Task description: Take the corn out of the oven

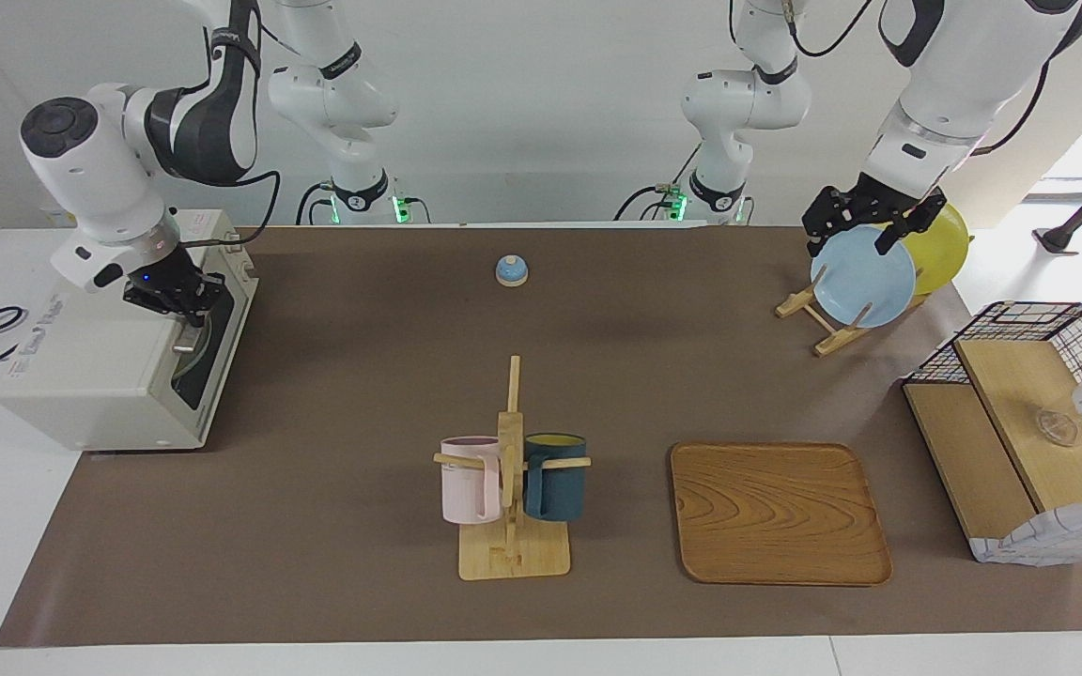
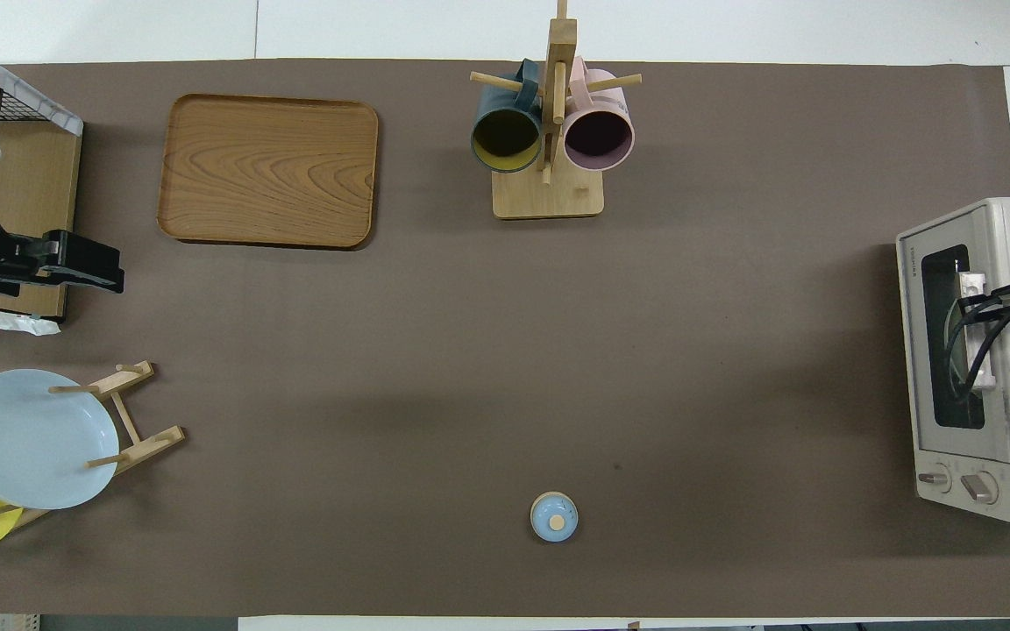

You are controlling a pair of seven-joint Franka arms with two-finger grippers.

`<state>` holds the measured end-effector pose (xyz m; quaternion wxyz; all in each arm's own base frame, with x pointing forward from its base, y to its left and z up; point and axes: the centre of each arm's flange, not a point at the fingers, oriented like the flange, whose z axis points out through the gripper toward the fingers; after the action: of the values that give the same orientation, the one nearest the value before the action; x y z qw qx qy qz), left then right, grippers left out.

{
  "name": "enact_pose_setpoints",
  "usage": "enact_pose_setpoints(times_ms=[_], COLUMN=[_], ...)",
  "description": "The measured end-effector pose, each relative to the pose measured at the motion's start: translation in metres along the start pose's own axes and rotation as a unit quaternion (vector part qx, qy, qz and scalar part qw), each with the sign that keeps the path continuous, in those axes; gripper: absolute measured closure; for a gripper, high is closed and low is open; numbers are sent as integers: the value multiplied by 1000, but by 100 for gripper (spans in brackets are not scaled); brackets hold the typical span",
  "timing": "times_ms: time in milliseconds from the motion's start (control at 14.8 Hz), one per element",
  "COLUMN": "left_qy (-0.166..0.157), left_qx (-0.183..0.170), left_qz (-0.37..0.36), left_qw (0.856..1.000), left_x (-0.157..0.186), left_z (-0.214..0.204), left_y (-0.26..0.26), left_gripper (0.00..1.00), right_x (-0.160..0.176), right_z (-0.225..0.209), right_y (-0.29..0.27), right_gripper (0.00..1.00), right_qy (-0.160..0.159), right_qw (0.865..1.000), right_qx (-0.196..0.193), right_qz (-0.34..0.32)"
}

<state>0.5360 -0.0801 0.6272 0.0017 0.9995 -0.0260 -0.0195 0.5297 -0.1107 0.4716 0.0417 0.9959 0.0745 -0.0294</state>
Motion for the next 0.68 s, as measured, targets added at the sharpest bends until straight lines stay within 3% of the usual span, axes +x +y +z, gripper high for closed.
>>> enact_pose_setpoints(times_ms=[677], left_qy=[0], left_qx=[0], left_qz=[0], left_qw=[1000], left_x=[0], left_z=[0], left_y=[0], left_gripper=[0], right_x=[11], right_z=[18], right_y=[-53], right_gripper=[99], right_qy=[4], right_qw=[1000], right_qx=[3], right_qz=[-26])
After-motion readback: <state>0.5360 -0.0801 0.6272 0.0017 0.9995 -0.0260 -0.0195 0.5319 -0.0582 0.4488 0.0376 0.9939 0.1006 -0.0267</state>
